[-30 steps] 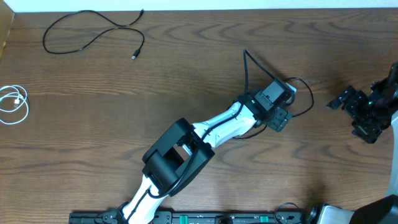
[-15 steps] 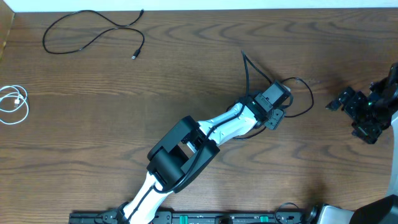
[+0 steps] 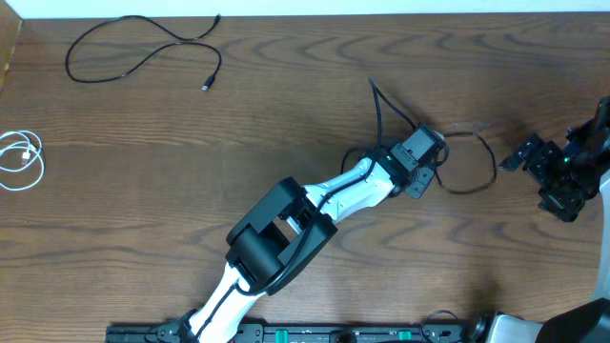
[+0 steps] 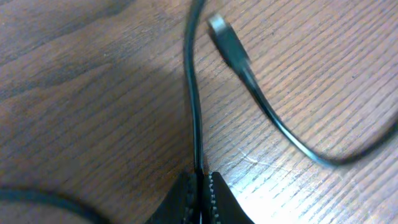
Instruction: Untangle cables
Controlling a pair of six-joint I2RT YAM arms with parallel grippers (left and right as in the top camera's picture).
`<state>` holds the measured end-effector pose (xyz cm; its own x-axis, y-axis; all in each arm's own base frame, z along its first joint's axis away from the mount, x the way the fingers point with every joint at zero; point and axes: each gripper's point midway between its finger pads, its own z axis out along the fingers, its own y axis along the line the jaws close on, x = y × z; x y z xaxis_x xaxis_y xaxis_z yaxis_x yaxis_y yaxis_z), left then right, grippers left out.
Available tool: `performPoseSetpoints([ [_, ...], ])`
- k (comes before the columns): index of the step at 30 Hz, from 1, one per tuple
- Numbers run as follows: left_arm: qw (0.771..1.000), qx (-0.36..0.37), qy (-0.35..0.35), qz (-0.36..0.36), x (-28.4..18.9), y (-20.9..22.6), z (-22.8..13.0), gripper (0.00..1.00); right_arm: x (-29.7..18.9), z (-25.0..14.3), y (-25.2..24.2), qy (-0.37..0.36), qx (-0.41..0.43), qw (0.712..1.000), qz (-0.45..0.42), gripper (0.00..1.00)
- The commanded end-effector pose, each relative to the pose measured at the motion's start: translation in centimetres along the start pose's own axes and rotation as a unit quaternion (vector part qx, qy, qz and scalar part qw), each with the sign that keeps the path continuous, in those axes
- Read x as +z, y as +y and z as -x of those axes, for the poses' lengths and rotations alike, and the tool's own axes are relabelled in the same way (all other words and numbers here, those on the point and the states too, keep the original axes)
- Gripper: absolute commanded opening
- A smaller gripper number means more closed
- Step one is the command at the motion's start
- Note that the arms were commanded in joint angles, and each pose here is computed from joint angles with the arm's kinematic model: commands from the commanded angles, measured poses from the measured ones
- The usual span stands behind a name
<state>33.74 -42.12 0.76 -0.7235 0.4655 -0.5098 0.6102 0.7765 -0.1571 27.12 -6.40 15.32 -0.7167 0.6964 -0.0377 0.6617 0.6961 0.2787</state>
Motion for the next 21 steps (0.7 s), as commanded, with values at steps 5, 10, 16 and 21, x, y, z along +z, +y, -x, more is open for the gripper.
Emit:
performPoseSetpoints([
  [5,1.0,0.001,0.01,0.01,0.8,0.7,-0.8,0.07,-0.1,-0.3,0.0,0.006,-0.006,1.0,0.001,0.99],
  [10,1.0,-0.009,-0.012,0.004,-1.0,0.2,0.8,0.07,-0.1,-0.4,0.0,0.008,-0.006,1.0,0.0,0.99],
  [16,0.998,-0.032,-0.049,-0.008,-5.8,-0.7,3.6,0.07,-0.1,-0.3,0.0,0.007,-0.006,1.0,0.001,0.99],
  [21,0.996,-0.034,-0.075,-0.018,-9.5,-1.3,5.3,0.07,-0.1,-0.1,0.1,0.004,-0.007,1.0,0.002,0.99],
])
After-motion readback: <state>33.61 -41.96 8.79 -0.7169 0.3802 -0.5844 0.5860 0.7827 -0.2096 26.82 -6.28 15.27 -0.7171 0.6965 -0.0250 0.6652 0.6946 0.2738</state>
